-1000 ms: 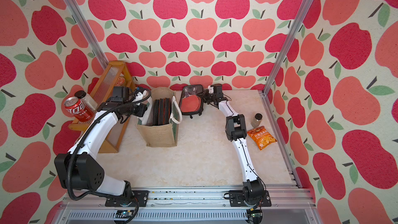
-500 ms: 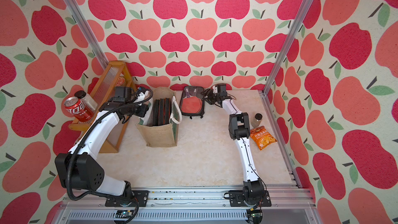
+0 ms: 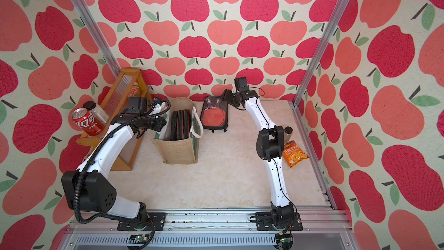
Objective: Remove the ping pong set from the canvas bag
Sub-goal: Place the ping pong set at the center of the board, then pick up the ping pong set from the canvas bag.
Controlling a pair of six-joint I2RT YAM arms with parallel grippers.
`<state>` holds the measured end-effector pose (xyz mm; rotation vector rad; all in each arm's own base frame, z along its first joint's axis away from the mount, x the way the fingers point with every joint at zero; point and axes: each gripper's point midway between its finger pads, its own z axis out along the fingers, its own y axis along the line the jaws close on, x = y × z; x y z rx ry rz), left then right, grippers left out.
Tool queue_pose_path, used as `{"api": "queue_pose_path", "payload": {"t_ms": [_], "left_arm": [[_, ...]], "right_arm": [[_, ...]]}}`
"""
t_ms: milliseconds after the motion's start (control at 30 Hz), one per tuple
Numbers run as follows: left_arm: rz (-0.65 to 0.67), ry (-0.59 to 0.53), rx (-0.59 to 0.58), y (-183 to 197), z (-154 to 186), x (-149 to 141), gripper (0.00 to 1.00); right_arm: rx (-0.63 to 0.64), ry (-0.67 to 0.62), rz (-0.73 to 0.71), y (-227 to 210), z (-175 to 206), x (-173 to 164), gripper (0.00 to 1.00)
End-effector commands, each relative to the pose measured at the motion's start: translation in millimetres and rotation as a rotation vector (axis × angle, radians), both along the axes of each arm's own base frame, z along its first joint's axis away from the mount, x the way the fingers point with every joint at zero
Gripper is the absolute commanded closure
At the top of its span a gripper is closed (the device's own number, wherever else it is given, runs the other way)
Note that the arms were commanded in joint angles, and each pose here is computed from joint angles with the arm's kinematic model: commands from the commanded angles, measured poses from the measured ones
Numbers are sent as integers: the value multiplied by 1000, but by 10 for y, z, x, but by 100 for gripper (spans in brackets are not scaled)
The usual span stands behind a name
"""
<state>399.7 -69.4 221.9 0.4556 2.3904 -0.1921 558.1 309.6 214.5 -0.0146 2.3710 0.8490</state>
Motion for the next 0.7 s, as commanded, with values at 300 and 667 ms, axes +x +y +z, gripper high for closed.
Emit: {"api": "queue_pose_path", "payload": {"t_ms": [300, 667], "left_arm": [[-9, 75, -27, -25, -140, -65, 94], [14, 28, -58, -43, 54, -38, 100]], "right_arm": [[-88, -191, 246, 855, 1049, -1068, 37], [-10, -204, 433, 1546, 1257, -1862, 50]]}}
